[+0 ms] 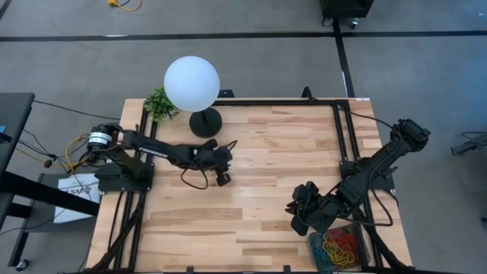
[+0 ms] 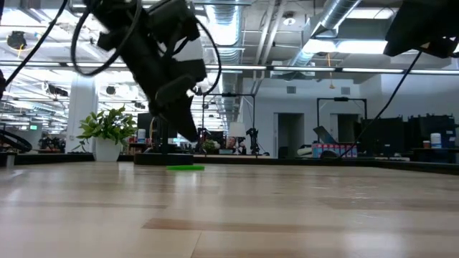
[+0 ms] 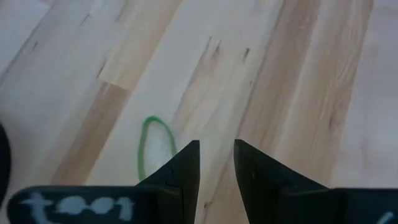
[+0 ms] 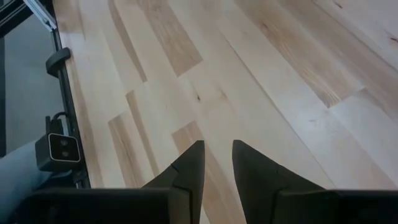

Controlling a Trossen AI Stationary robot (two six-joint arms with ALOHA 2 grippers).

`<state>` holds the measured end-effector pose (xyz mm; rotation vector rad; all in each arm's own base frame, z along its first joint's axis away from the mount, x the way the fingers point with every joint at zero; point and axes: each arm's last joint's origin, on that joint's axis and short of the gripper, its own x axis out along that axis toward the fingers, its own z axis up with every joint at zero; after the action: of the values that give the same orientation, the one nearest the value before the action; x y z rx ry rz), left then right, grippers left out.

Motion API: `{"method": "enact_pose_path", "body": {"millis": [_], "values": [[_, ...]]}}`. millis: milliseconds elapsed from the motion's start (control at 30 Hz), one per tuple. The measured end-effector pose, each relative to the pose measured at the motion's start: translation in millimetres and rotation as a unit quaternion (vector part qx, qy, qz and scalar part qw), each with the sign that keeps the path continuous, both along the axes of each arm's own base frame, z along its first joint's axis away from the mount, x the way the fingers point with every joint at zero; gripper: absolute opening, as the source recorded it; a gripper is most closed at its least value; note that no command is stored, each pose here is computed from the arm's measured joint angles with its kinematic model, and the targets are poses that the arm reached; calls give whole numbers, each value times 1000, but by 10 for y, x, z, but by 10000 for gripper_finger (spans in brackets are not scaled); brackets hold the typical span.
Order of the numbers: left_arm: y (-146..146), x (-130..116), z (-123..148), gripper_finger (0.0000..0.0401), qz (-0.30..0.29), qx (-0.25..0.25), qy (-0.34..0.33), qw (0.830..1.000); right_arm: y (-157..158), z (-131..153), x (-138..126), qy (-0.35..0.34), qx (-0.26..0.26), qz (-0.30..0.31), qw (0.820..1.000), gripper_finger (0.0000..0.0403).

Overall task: Pick and place items into bin
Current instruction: Put the green rubber band into the black bin

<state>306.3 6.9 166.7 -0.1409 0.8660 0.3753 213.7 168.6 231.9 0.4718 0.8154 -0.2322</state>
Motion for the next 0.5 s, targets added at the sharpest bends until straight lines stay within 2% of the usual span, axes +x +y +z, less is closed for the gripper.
{"method": "enact_pose_path", "body": {"millis": [133,300,433,500], "values": [[76,-82,-138,89,27,19,-14,999,0,0,0,0,0,0,1000,77],[213,-176,-269,89,62,-22,-33,997,-8,-3,3,1,-2,-2,1000,77],[239,-260,-373,89,78,-7,-53,996,-31,-6,18,3,-4,-7,1000,77],[234,-297,-418,89,72,-16,-64,995,-46,-6,29,3,-4,-10,1000,77]]}}
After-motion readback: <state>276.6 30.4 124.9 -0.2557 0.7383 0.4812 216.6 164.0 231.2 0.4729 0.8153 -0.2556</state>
